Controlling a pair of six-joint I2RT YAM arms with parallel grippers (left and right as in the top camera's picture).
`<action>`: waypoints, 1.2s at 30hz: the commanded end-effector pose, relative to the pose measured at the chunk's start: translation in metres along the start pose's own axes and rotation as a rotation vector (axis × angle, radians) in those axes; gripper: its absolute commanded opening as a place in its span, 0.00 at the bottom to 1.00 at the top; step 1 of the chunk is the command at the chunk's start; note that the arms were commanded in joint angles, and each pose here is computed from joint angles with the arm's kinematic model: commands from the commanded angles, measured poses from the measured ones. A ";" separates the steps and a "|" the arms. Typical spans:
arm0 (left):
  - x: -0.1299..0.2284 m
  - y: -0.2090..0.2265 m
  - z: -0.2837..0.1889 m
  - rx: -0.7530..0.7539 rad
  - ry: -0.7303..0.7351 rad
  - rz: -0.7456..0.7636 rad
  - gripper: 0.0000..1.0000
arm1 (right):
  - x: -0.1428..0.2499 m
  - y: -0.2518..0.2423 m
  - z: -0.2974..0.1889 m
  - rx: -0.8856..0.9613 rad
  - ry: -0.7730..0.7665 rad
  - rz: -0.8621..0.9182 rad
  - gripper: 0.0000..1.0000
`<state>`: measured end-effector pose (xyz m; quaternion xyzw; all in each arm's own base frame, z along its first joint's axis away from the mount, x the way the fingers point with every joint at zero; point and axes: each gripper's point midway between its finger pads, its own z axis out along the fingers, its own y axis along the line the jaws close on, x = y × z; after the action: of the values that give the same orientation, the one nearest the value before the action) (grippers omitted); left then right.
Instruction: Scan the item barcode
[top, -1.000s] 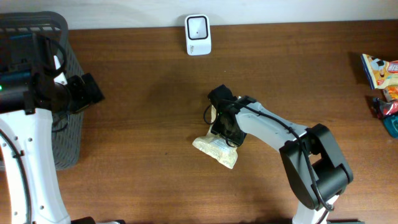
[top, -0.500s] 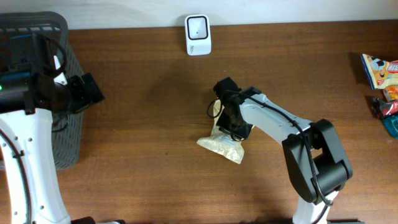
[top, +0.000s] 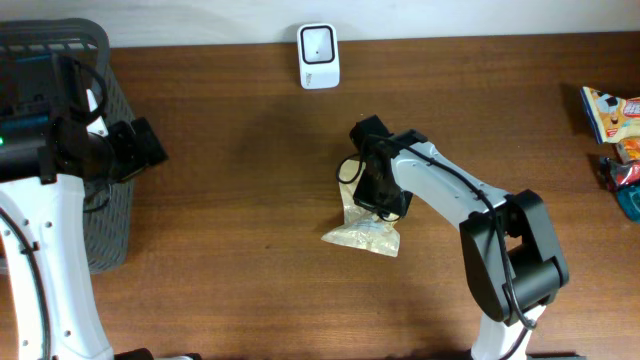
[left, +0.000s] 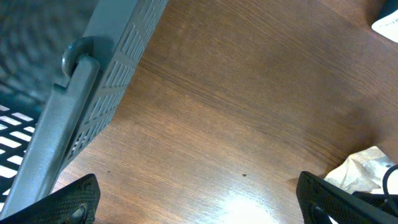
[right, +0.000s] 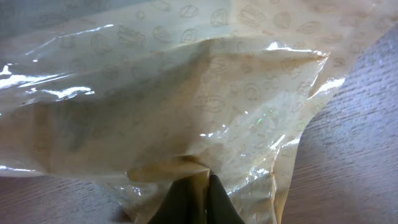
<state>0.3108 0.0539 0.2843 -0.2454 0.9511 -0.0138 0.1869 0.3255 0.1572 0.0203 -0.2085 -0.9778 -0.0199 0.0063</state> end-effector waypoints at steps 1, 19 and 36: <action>0.001 0.000 0.000 0.006 0.001 -0.013 0.99 | -0.007 0.003 -0.001 0.007 0.000 -0.053 0.04; 0.001 0.000 0.000 0.006 0.001 -0.013 0.99 | -0.015 0.019 -0.053 -0.024 0.007 -0.211 0.04; 0.001 0.000 0.000 0.006 0.001 -0.013 0.99 | -0.004 0.013 0.013 -0.061 0.025 -0.193 0.99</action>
<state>0.3108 0.0539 0.2843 -0.2452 0.9512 -0.0138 0.1869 0.3366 0.1646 0.0195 -0.1072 -0.9931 -0.0472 0.0073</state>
